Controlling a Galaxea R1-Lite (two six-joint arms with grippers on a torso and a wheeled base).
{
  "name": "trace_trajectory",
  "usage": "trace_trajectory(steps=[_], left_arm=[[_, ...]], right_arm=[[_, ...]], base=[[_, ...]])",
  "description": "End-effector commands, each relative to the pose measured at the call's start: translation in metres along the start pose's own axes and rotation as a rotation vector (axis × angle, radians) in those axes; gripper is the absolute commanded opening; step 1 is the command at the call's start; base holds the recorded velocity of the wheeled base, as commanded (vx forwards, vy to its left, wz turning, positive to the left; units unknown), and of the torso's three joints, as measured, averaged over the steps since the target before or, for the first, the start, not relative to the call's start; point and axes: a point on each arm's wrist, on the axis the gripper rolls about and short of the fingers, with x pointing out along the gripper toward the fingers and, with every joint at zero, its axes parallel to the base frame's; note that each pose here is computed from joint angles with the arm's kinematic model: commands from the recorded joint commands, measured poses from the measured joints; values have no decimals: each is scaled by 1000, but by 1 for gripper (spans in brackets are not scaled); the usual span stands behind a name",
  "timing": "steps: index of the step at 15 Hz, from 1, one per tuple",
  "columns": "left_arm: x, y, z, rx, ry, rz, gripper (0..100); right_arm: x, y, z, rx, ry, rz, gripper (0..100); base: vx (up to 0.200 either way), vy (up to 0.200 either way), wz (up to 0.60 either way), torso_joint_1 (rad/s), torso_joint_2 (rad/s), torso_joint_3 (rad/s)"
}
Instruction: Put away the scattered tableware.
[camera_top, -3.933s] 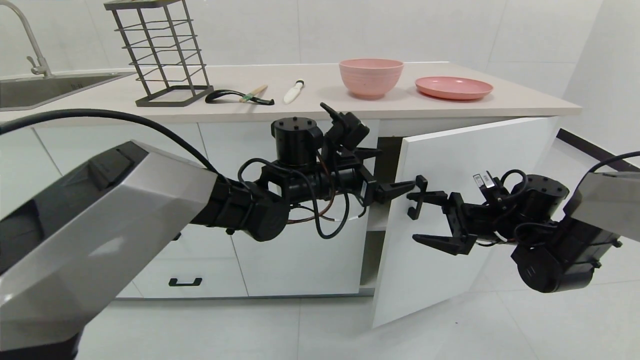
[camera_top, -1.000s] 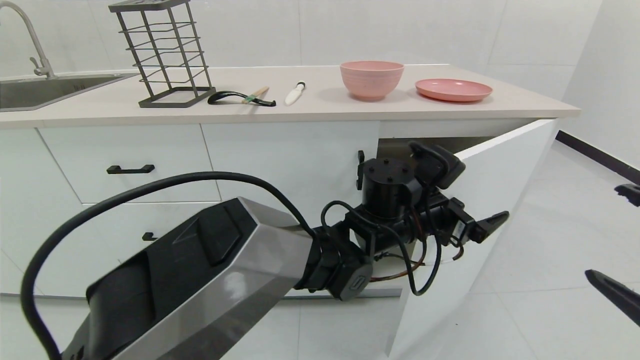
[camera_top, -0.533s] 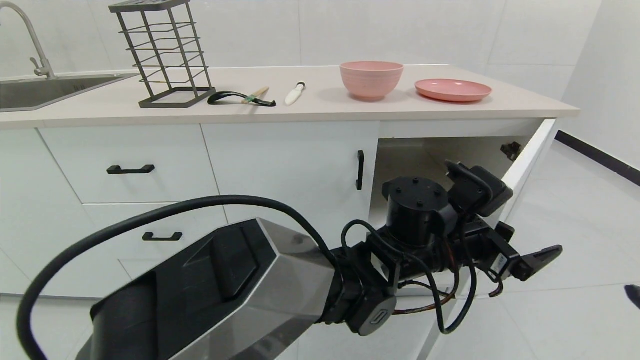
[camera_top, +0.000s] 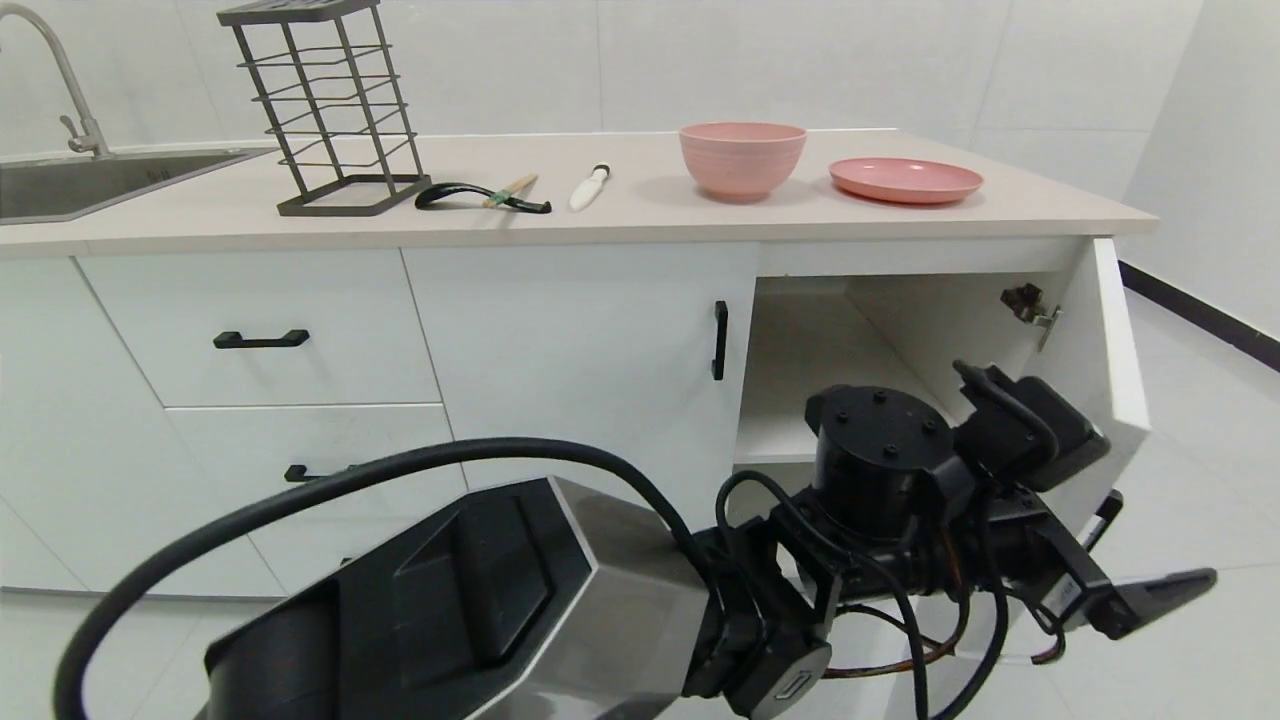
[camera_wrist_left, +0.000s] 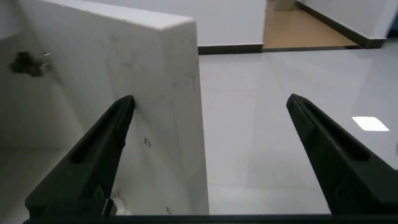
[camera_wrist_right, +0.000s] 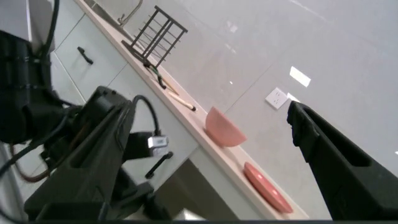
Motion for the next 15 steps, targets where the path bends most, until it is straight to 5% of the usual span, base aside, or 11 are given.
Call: trace_trajectory(steps=[1, 3, 5, 7, 9, 11, 15], left_arm=[[5, -7, -11, -6, 11, -29, 100], [7, -10, -14, -7, 9, -53, 100], [38, -36, -21, 8, -52, -147, 100], [41, -40, -31, 7, -53, -154, 100], [36, -33, -30, 2, -56, -139, 100], [13, -15, -9, -46, -66, -84, 100], [-67, 29, 41, -21, -58, 65, 100]], right_arm=[[1, -2, 1, -7, -3, -1, 100], [1, -3, 1, -11, -5, -1, 100], [2, -4, 3, -20, -10, -2, 100], [2, -4, 4, -27, -14, -3, 100], [1, -2, 9, -44, -24, -4, 100], [-1, 0, 13, -60, -32, -5, 100], [-6, 8, 17, -62, -43, 1, 100]], base=[[0, 0, 0, 0, 0, 0], [0, 0, 0, 0, 0, 0], [0, 0, 0, 0, 0, 0], [0, 0, 0, 0, 0, 0], [0, 0, 0, 0, 0, 0], [0, 0, 0, 0, 0, 0], [0, 0, 0, 0, 0, 0]])
